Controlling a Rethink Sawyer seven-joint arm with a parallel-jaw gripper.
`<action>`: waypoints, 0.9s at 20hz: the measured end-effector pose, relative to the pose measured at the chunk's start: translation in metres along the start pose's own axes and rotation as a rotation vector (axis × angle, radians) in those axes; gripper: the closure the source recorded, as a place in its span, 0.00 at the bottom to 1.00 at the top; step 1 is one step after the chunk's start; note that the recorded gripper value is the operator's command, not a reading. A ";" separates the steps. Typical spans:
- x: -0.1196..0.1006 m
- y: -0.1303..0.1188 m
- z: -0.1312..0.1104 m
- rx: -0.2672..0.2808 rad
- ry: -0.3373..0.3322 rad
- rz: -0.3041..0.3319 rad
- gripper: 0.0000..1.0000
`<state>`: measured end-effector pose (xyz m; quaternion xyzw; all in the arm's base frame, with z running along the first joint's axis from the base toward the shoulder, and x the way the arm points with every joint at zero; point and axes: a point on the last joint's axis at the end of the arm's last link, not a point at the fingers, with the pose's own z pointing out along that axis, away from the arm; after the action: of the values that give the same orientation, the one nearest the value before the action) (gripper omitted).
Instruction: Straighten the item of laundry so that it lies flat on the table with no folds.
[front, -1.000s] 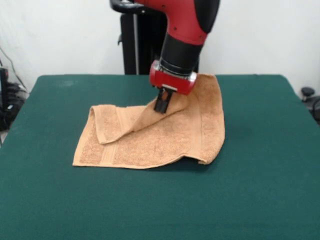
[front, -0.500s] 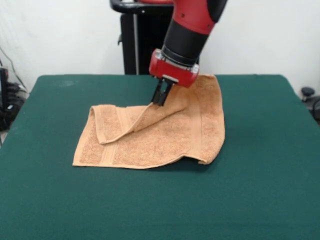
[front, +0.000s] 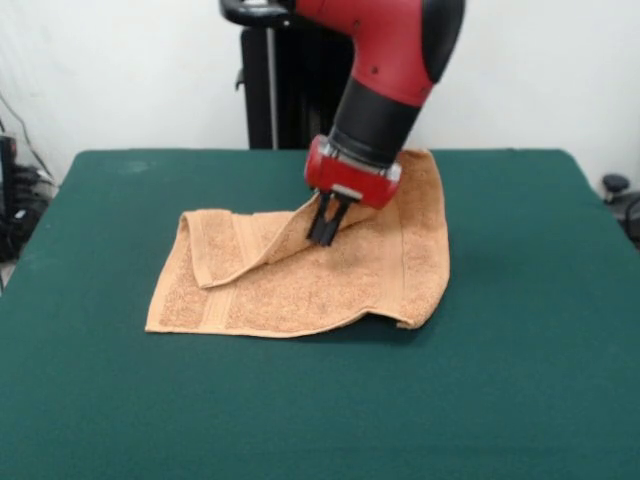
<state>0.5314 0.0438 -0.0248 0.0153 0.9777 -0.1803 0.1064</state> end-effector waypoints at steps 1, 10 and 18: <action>0.001 0.002 0.006 0.000 -0.016 -0.003 1.00; 0.009 0.012 0.020 0.017 -0.040 -0.033 1.00; 0.015 0.012 0.012 0.041 0.113 -0.039 1.00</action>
<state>0.5204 0.0505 -0.0432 0.0087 0.9784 -0.2010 0.0474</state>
